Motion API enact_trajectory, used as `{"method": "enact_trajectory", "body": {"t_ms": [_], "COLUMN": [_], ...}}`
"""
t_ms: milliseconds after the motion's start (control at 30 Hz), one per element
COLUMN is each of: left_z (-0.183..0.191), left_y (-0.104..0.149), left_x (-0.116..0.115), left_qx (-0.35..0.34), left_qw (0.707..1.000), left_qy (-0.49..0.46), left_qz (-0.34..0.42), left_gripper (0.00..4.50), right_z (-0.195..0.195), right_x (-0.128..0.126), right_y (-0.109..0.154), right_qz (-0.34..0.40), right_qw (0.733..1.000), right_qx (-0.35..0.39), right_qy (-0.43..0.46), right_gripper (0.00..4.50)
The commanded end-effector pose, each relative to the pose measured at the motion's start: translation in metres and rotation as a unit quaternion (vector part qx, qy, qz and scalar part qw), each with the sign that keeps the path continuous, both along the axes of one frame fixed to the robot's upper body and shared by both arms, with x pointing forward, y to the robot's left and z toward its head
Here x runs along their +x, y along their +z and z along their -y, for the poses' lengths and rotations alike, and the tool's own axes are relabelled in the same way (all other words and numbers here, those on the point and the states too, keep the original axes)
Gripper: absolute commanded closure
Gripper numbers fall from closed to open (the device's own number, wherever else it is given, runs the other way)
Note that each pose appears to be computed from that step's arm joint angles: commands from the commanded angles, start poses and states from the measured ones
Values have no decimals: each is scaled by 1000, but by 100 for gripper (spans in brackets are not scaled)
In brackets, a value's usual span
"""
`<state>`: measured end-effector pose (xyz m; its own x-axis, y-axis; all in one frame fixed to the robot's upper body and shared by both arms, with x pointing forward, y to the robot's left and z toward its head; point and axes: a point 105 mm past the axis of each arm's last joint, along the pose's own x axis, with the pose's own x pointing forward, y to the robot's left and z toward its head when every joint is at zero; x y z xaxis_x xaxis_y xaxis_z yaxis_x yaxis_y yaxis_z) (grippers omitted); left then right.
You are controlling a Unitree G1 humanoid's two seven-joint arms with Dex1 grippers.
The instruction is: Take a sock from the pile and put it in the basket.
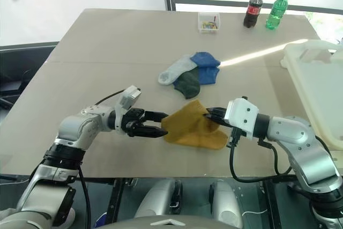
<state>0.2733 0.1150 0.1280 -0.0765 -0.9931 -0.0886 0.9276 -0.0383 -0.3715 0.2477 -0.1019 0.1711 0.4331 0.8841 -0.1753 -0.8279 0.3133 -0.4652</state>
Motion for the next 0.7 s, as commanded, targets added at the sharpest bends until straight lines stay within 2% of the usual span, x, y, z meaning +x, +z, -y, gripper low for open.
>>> {"method": "enact_trajectory", "body": {"t_ms": [33,67,167,233,333,533,700], "left_z": [-1,-1,-1,-1,0,-1,-8], "left_y": [6,4,-1,-4,-7,-5,11], "left_x": [-4,-4,-2,-3,-5,-5,-4], "left_qx": [2,7,14,17,17,15,15], "left_qw": [999,998,998,998,998,998,999], "left_qy": [-10,-5,4,4,1,11,29], "left_qz": [45,55,68,68,66,52,7], "left_gripper": [100,100,187,276,438,438,438], "right_z": [4,4,6,7,8,10,11], "right_x": [0,0,1,1,1,2,-4], "right_y": [9,9,7,6,5,2,-7], "right_qz": [13,12,8,7,6,-19,-104], "right_qw": [1000,1000,1000,1000,1000,999,993], "right_qx": [13,12,10,10,12,22,42], "right_qy": [-13,-15,-20,-23,-26,-35,-47], "right_gripper": [450,450,450,450,450,450,450]}}
